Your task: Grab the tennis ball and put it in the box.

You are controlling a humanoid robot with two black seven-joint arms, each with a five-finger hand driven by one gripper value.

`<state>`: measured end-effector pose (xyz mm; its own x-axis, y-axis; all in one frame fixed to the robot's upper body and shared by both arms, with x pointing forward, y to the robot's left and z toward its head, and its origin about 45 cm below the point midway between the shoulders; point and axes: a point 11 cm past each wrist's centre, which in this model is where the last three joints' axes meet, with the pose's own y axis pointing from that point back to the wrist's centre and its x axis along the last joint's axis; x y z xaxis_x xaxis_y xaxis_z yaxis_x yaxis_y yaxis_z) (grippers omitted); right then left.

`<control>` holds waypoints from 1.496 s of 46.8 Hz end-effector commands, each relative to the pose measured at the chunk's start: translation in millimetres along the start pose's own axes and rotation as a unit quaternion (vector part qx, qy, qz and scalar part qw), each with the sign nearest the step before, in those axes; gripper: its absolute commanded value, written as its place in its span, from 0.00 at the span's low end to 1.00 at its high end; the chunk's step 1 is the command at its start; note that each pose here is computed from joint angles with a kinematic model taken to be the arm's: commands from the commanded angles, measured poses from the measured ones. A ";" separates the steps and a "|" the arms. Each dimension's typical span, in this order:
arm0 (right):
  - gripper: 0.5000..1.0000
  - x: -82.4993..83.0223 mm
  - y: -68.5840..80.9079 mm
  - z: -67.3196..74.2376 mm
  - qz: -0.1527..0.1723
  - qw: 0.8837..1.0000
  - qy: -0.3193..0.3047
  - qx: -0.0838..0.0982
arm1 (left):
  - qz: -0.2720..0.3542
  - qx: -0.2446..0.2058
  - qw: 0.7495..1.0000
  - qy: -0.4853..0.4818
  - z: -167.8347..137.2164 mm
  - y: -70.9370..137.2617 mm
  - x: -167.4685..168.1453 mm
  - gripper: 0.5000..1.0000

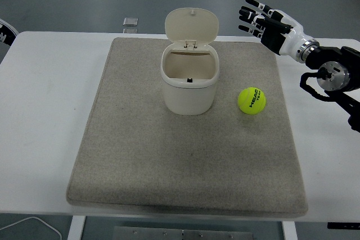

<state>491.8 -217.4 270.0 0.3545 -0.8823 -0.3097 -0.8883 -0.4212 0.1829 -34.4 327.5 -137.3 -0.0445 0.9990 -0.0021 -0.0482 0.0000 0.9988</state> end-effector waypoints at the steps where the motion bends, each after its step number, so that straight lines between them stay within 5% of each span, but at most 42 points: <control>1: 0.83 1.9 0.9 0.7 0.002 1.000 0.000 -0.001 | -0.001 0.000 1.000 0.000 0.0 0.0 -0.3 0.99; 34: 0.83 8.1 3.8 -6.0 0.006 1.000 0.027 0.000 | -0.001 0.000 1.000 0.000 0.0 0.0 -0.3 0.99; 48: 0.83 2.7 4.0 -6.8 -0.009 0.992 0.126 -0.008 | -0.001 0.000 1.000 0.000 0.0 0.0 -0.3 0.99; 65: 0.83 18.8 21.7 -23.6 -0.041 0.963 0.261 -0.047 | -0.001 0.000 1.000 0.000 0.0 0.0 -0.3 0.99; 70: 0.83 24.6 28.4 -23.0 -0.058 0.945 0.315 -0.065 | -0.001 0.000 1.000 0.000 0.0 0.0 -0.3 0.99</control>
<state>484.4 -251.8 289.9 0.5604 -0.8001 0.2140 -0.8195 -0.4984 0.2828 -34.4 327.3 -137.3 -0.0443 0.9990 -0.0025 -0.0482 0.0004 0.9988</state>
